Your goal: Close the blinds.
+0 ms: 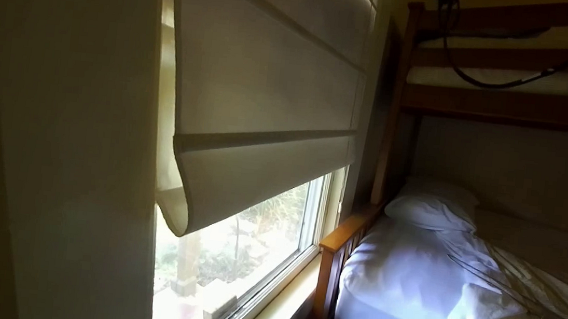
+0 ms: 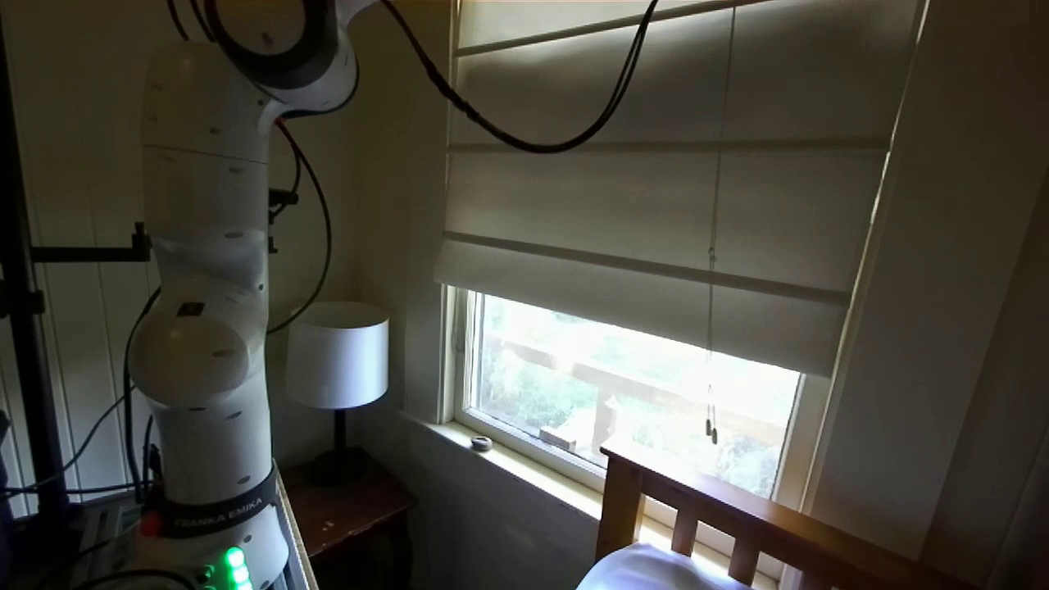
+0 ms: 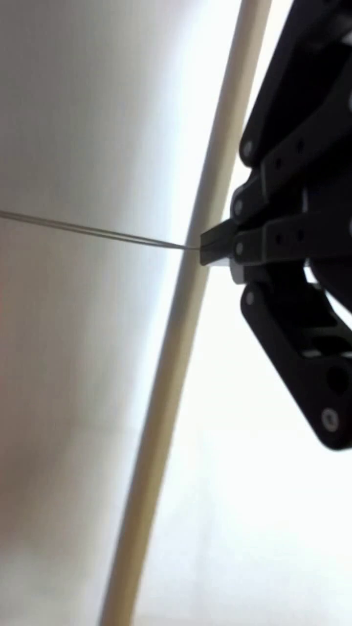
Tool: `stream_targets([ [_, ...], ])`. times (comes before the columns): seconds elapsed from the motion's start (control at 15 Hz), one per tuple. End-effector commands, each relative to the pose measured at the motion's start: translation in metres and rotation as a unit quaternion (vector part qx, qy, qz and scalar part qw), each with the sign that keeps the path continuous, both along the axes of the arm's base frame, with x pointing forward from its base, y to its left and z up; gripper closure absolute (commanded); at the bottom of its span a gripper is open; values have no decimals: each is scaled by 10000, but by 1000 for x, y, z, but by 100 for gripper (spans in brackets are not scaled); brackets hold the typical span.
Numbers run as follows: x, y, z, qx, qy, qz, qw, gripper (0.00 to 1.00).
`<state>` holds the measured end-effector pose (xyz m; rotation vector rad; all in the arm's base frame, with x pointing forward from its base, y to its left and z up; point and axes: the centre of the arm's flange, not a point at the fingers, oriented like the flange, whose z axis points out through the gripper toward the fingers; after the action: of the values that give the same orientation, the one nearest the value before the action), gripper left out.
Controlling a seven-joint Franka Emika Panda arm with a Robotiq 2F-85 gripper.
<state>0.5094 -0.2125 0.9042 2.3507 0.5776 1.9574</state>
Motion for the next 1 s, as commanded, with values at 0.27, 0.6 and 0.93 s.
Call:
stream_targets([
  [0.27, 38, -20, 63, -349, -1036, -615, 9921, 68],
  [0.6, 30, -11, 53, -323, -691, -810, 9938, 34],
  [0.93, 10, 10, 4, -317, 829, -623, 9941, 1],
])
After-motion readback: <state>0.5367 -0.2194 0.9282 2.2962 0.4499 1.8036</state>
